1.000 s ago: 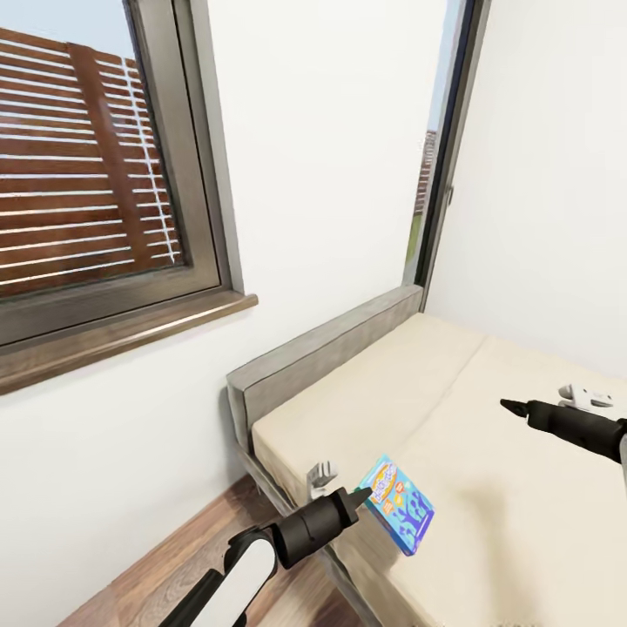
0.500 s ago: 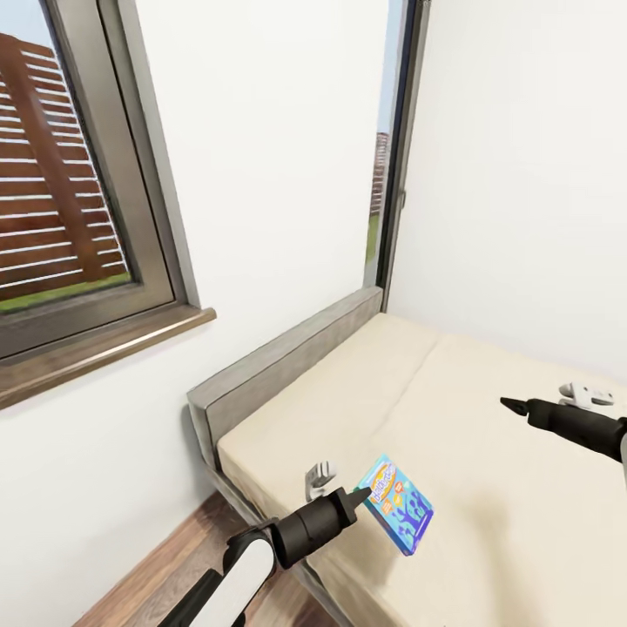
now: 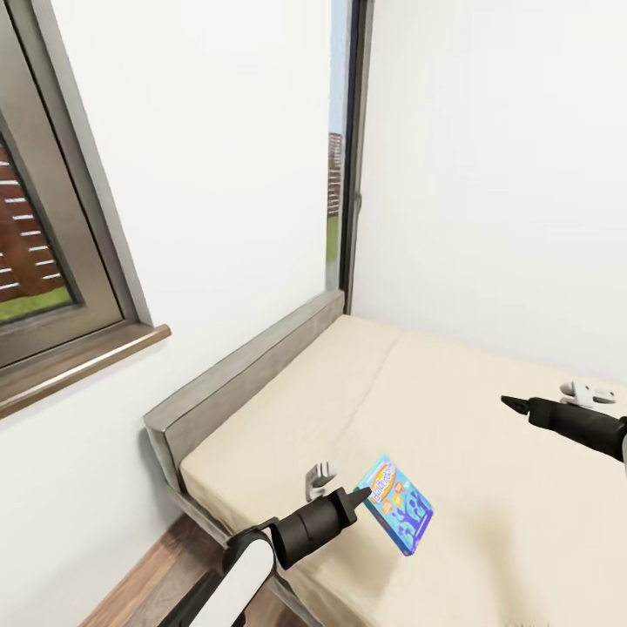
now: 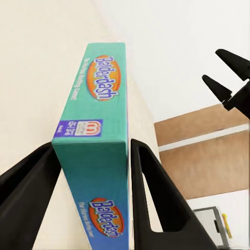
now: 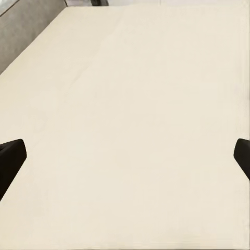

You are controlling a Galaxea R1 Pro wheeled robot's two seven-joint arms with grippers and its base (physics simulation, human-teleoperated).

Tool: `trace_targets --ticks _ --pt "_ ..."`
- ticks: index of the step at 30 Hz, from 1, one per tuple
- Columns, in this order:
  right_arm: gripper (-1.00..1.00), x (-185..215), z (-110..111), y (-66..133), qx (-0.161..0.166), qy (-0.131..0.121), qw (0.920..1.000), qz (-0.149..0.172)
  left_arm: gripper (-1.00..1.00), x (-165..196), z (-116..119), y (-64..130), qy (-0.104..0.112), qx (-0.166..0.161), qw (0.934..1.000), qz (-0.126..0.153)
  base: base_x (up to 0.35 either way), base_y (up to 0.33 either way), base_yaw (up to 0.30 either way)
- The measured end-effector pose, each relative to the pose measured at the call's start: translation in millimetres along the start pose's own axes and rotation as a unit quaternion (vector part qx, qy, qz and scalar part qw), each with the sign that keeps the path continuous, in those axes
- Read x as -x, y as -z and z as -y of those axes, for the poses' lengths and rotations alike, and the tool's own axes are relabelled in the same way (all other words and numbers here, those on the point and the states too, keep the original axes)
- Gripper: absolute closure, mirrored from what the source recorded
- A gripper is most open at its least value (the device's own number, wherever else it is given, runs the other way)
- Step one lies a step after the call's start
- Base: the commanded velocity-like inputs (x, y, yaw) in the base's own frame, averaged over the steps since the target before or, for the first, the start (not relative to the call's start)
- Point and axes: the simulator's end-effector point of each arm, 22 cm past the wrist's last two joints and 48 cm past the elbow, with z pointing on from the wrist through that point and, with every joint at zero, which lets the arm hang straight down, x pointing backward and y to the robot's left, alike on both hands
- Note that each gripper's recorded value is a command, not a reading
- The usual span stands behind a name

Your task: Put all the toys in the child's room - the three board games (two on the bed and one on the table), the two jigsaw puzzles on the table, and the tennis ball on the table - inside the toy box on the table in the child's room.

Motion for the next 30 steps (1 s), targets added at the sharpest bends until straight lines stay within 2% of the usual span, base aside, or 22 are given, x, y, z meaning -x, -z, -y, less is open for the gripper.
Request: trace_targets --ticks 10,18,30 --pt "-1.0 18 -5 7.6 0.0 0.001 1.0 0.0 1.0 10 16 1.8 0.001 0.002 1.0 0.001 0.0 0.0 -0.228" --pt "-1.0 19 -5 8.8 -0.001 0.002 1.0 0.002 1.0 3 12 4.2 0.008 0.007 0.9999 0.001 0.0 0.0 -0.057" --pt "-1.0 21 -6 9.8 -0.001 0.004 1.0 0.004 1.0 0 8 4.7 0.005 0.014 0.9999 0.002 0.077 0.0 -0.008"
